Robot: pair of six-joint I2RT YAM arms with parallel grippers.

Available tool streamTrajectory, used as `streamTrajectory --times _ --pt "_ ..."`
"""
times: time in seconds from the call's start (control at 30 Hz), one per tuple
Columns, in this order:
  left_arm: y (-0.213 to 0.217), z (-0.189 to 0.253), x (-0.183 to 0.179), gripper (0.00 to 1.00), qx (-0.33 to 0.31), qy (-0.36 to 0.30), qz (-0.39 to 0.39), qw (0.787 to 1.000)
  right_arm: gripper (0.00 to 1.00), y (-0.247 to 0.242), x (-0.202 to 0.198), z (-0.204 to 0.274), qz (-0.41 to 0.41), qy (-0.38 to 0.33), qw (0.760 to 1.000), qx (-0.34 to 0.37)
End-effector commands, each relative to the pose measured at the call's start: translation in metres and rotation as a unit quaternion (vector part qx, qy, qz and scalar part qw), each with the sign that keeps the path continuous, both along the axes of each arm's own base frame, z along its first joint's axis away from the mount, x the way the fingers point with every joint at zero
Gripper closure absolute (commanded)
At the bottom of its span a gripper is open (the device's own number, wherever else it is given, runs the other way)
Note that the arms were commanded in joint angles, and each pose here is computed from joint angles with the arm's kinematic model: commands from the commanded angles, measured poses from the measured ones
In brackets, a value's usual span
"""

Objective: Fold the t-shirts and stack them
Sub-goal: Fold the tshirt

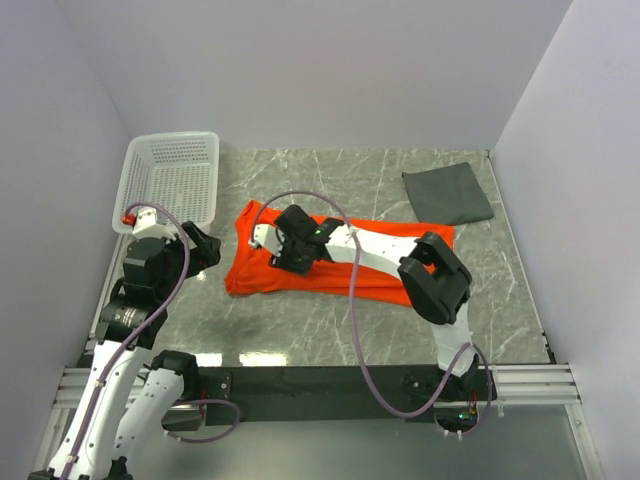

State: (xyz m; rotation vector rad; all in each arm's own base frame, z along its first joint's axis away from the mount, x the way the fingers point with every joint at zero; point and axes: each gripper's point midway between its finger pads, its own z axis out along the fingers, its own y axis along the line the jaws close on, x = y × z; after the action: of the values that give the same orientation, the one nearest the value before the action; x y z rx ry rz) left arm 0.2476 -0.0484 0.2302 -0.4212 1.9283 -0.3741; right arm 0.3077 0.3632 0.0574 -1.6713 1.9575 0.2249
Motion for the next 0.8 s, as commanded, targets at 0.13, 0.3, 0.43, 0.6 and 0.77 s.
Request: streamTrajectory --times 0.13,0.3,0.43,0.6,0.77 --pt "0.003 0.009 0.004 0.08 -0.002 -0.025 0.008 1.0 0.48 0.014 0.033 0.006 -0.057 -0.058 0.997 -0.014" --pt "0.002 0.009 0.004 0.08 -0.003 -0.028 0.005 1.0 0.6 0.01 0.04 0.0 -0.074 -0.067 0.995 -0.023" --pt "0.001 0.008 0.004 0.08 -0.003 -0.026 0.004 1.0 0.89 0.009 0.045 0.009 -0.091 -0.068 0.993 -0.008" --pt "0.001 0.008 0.004 0.08 -0.005 -0.028 0.003 1.0 1.0 -0.009 0.074 0.029 -0.15 -0.08 0.985 0.018" --pt "0.001 0.007 0.004 0.08 -0.004 -0.026 0.004 1.0 1.0 -0.032 0.105 0.026 -0.232 -0.082 0.969 0.022"
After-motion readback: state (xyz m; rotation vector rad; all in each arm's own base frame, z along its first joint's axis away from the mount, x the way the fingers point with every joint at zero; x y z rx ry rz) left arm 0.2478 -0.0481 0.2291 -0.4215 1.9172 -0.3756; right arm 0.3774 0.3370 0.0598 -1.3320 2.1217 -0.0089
